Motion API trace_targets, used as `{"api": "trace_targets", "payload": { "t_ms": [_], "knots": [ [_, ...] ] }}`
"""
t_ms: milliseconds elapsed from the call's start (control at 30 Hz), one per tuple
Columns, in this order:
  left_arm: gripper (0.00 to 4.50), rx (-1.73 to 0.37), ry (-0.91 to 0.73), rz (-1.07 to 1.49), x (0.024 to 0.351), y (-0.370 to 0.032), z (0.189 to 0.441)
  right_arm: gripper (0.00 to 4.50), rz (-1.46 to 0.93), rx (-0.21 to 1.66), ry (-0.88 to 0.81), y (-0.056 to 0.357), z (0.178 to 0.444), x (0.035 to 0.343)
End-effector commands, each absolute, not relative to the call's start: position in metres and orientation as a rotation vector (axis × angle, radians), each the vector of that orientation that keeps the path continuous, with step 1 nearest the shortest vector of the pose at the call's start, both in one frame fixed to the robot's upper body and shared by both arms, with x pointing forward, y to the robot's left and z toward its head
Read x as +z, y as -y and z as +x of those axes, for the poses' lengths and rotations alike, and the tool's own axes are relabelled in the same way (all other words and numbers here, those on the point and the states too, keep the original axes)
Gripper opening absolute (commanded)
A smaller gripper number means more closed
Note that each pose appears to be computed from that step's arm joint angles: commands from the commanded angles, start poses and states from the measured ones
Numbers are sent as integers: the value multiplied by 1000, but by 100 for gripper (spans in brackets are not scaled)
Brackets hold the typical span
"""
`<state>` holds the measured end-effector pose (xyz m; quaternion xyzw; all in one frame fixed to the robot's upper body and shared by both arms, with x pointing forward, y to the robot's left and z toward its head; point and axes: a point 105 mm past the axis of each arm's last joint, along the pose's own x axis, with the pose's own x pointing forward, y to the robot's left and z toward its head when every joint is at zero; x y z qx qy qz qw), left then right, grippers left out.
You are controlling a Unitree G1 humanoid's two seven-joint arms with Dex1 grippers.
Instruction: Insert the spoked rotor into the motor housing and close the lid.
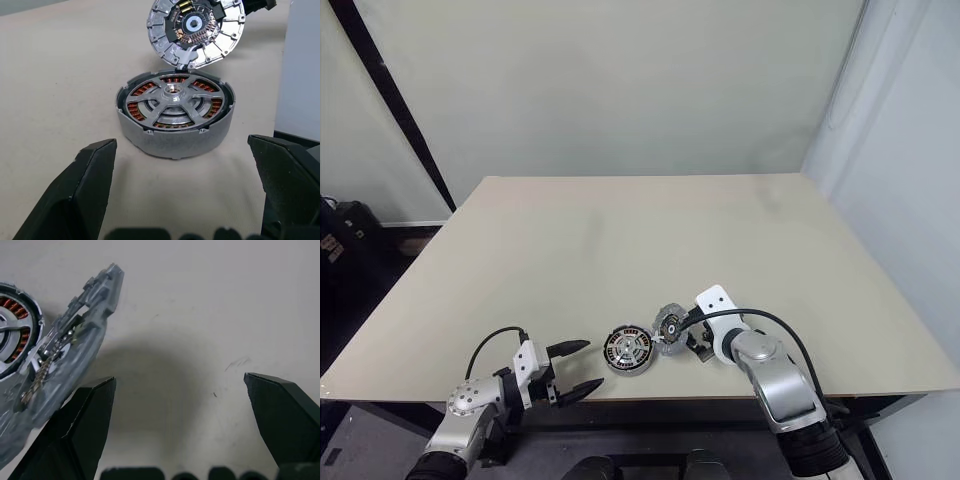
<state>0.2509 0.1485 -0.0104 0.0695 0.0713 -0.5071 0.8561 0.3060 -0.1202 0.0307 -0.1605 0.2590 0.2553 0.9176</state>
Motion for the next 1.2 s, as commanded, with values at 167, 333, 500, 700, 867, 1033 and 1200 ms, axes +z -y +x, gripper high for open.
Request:
{"api": "trace_targets", "payload": {
  "t_ms": [167, 333, 500, 700, 867, 1033, 1200],
  "knots": [
    [450, -1076, -99, 162, 1, -145, 257, 447, -352, 530, -467, 119, 310, 47],
    [450, -1076, -102, 161, 0, -145, 256, 447, -303, 552, -454, 109, 309, 51],
    [450, -1076, -101, 161, 0, -145, 256, 447, -281, 570, -450, 102, 308, 54],
    [450, -1076, -101, 161, 0, -145, 256, 447, -287, 586, -454, 100, 308, 56],
    [450, -1079, -102, 161, 1, -145, 256, 447, -304, 573, -465, 108, 309, 54],
    [450, -1078, -101, 162, 1, -146, 257, 447, -297, 572, -468, 112, 308, 54],
    [450, -1071, -99, 158, 0, -146, 256, 447, -292, 569, -467, 114, 308, 54]
  ]
}}
